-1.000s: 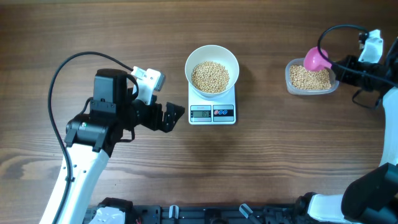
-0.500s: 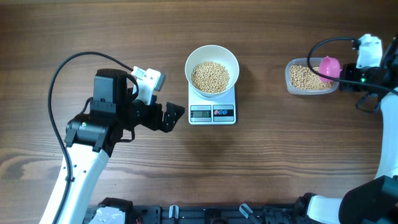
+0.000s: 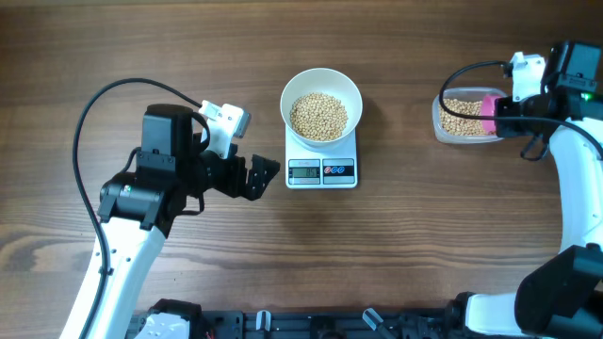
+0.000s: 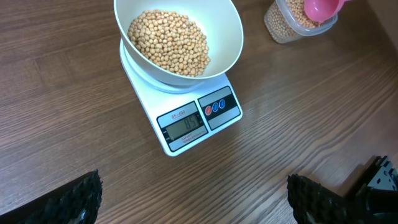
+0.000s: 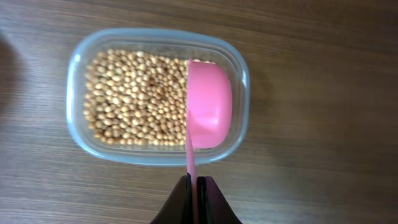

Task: Scoop item into bowl and weigh 150g on scale
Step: 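Lower the pink scoop into the soybeans and drag it through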

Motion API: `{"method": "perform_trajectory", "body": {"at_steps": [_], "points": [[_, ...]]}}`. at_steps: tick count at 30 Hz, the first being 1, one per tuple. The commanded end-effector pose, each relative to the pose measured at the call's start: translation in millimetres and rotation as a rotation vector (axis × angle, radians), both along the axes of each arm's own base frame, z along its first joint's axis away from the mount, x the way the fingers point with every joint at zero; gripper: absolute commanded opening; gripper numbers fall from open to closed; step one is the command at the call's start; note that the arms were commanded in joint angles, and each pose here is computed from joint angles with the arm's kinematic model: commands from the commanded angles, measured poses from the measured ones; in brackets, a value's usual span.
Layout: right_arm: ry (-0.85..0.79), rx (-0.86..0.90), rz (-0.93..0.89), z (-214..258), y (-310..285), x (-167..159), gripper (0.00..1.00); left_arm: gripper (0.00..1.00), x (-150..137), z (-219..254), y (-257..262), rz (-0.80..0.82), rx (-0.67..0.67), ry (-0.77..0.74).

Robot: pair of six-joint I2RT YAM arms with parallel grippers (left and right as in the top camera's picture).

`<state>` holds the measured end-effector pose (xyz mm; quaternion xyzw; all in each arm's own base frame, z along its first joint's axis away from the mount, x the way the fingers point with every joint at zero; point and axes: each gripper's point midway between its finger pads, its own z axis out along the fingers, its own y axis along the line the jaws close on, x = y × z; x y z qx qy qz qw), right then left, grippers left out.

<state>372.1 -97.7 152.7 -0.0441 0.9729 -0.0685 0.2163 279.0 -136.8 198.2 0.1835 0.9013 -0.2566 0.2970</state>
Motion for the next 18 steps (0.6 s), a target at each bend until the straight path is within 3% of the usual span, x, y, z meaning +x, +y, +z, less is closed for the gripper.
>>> {"method": "perform_trajectory", "body": {"at_steps": [1, 18], "points": [[0.039, -0.013, 0.007, -11.7, -2.0, -0.9, 0.04, 1.00, 0.6, -0.6, -0.1, 0.003, -0.013, 0.010], [0.076, 0.190, 0.097, -27.1, 40.0, -3.8, 0.04, 1.00, 0.6, -0.6, -0.2, 0.003, -0.014, 0.010]]}}
